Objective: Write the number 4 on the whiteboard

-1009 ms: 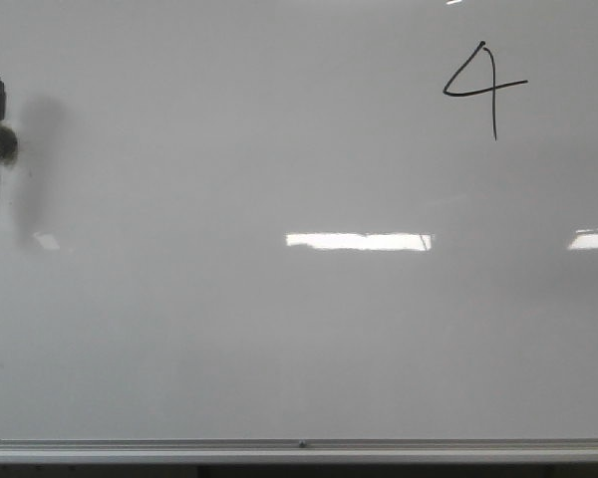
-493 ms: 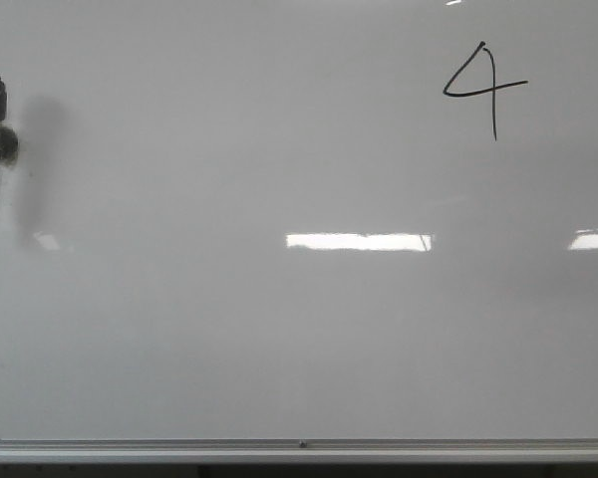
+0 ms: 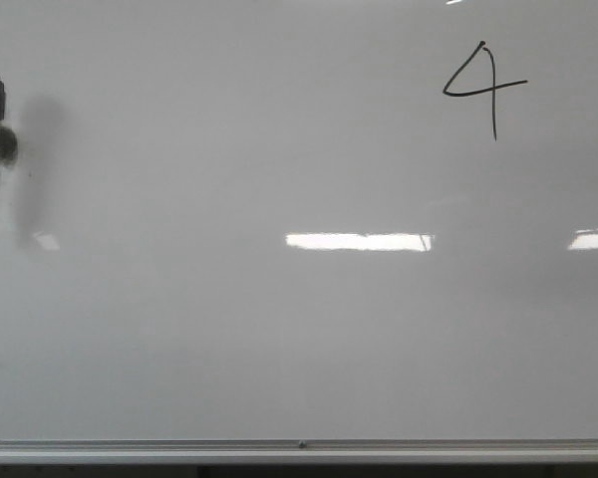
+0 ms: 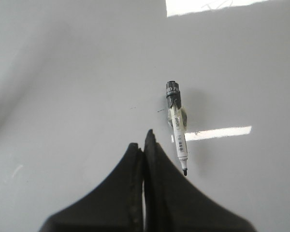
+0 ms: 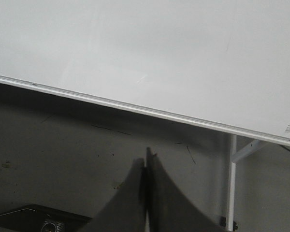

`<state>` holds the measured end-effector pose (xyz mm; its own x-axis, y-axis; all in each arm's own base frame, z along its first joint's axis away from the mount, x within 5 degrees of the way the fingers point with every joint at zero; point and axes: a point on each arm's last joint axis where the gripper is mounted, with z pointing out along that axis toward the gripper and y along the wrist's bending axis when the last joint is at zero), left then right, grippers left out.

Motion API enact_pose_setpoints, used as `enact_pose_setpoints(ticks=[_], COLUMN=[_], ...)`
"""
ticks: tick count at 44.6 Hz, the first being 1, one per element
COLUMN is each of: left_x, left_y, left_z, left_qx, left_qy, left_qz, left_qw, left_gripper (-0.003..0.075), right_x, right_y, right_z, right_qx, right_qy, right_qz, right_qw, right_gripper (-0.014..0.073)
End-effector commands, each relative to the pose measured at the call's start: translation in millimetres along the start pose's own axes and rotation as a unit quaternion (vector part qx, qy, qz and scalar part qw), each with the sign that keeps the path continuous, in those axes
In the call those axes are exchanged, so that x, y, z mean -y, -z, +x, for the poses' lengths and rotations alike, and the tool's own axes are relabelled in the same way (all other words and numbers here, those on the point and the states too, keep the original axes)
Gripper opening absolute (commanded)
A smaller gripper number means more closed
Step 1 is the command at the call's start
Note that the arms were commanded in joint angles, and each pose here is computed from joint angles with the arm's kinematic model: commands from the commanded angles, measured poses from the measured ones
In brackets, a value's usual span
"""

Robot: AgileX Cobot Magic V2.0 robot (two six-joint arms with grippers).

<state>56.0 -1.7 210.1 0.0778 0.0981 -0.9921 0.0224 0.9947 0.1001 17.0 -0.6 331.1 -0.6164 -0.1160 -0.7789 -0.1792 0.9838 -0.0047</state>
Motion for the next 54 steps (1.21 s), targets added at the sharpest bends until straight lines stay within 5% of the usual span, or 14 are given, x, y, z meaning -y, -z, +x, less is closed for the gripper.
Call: enact_pose_setpoints(ticks=[1,54], left_x=[-1.4,-2.7], left_y=[1.5,1.4], left_z=[-6.3,-4.1], left_qx=[0.043,0.031], left_qy=[0.025,0.030], left_qz=[-0.009,-0.023], left_qw=[0.999,0.999], left_gripper=[-0.0020,-0.0020], right_x=[0.8,0.8], right_y=[2.6,2.6], right_z=[-9.8,-9.8], right_qx=[0.030,0.030], right_qy=[0.007,0.007], right_qz=[0.007,0.007], right_qw=[1.000,1.000], right_gripper=[-0.0118,-0.0118])
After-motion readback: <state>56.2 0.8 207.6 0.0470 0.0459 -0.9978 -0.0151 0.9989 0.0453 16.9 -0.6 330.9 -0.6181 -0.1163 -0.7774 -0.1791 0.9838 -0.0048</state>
